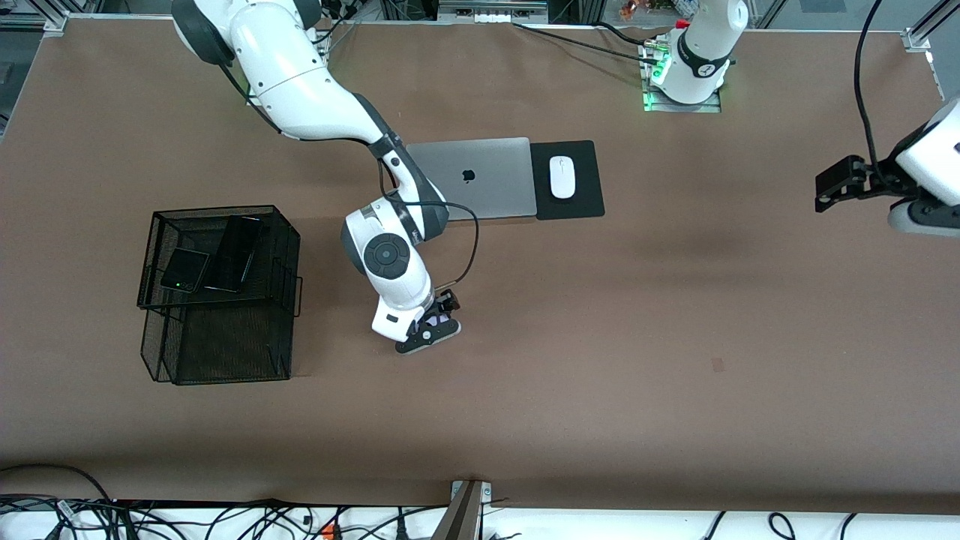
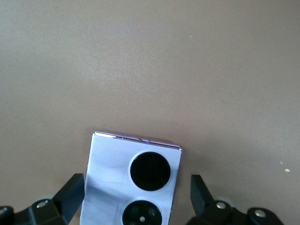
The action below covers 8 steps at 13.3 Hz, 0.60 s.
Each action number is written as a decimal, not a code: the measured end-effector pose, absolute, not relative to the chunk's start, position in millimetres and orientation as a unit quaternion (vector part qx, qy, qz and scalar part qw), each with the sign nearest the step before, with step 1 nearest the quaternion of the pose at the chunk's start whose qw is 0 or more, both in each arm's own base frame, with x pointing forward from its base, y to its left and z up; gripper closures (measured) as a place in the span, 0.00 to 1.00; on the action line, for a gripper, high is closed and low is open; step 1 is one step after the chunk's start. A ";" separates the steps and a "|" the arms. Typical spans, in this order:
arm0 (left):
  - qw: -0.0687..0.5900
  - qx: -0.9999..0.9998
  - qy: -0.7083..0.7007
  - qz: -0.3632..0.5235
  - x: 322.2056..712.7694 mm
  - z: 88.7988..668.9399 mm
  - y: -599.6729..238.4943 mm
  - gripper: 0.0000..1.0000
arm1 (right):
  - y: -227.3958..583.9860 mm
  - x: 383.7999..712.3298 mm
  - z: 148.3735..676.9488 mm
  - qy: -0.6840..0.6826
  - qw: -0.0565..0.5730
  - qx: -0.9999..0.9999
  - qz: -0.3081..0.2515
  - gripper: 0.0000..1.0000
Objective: Place phones with both arms
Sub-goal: 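Carry the white flip phone with the right gripper to the mesh basket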
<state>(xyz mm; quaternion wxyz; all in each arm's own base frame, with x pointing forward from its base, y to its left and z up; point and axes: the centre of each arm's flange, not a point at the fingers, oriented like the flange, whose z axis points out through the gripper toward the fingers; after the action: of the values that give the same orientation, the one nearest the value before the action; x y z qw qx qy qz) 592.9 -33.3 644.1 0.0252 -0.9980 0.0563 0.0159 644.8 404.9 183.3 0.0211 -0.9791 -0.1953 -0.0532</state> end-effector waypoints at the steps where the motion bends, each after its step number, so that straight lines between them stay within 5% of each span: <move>1: 0.025 -0.998 0.055 0.012 590.0 649.3 -32.8 0.00 | 403.4 645.9 183.6 -0.190 0.026 -0.980 -0.052 0.00; 8: 0.043 -0.997 0.063 0.006 573.0 663.2 -30.9 0.00 | 401.3 647.5 183.7 -0.181 0.033 -0.982 -0.051 0.00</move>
<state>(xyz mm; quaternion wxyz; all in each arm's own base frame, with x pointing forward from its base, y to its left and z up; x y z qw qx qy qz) 573.0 -30.9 663.2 0.0430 -0.9971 0.0628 0.0065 647.5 401.3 183.7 0.0335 -0.9816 -0.1811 -0.0512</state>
